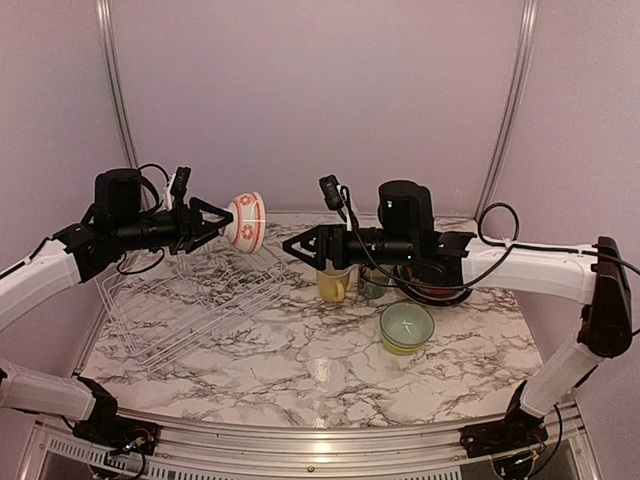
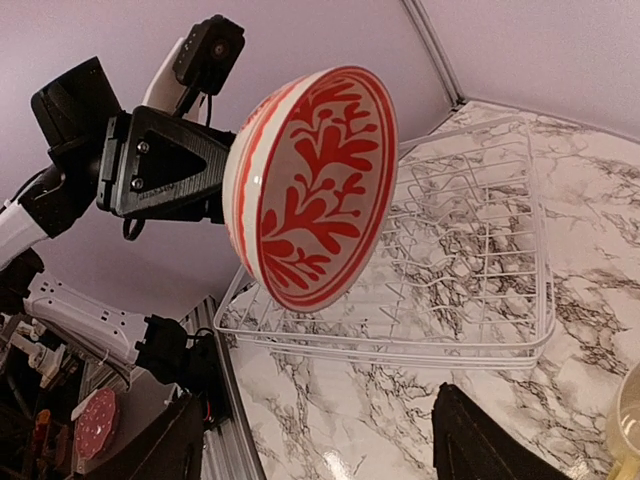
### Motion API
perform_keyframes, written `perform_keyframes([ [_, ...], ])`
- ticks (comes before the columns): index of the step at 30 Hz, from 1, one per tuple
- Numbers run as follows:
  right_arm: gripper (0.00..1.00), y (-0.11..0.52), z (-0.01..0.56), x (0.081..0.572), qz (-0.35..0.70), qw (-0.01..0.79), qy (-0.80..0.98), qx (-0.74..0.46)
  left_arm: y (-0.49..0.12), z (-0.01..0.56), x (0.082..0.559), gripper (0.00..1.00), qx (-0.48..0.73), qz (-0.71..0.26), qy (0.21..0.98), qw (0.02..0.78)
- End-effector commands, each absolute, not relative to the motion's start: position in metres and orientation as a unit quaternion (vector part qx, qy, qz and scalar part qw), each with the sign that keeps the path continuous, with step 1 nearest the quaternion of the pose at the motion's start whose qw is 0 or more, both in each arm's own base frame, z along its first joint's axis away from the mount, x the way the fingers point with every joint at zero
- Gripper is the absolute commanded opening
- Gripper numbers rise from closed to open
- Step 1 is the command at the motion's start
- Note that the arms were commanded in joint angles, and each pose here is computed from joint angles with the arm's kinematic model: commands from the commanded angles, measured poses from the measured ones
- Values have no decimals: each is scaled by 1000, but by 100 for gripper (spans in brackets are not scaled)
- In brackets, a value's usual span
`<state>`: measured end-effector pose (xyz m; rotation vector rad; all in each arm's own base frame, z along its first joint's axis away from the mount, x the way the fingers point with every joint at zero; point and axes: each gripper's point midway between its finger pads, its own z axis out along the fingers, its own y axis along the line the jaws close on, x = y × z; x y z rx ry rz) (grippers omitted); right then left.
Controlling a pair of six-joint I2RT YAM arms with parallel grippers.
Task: Unload the mixed dishes from the dish rack
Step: Pass from the left arm to the right
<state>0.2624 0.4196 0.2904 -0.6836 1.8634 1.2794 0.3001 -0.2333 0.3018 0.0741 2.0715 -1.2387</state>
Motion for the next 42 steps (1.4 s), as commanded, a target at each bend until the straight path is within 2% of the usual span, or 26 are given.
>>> perform_keyframes([
  [1,75,441,334,255,580,373,669,-279,-264,340,294,24,73,-548,741,381],
  [8,75,452,335,256,616,355,650,-267,-289,328,284,23,87,-570,736,355],
  [12,70,452,338,255,625,359,641,-264,-300,319,280,23,90,-577,737,338],
  [20,52,442,346,257,653,356,621,-247,-312,319,276,23,97,-602,721,330],
  [28,29,439,349,251,686,334,597,-246,-315,319,277,23,91,-620,708,326],
  [38,12,440,348,248,687,329,597,-251,-316,319,277,23,96,-617,708,329],
  [42,0,439,350,246,689,331,592,-255,-316,316,278,28,99,-607,716,330],
])
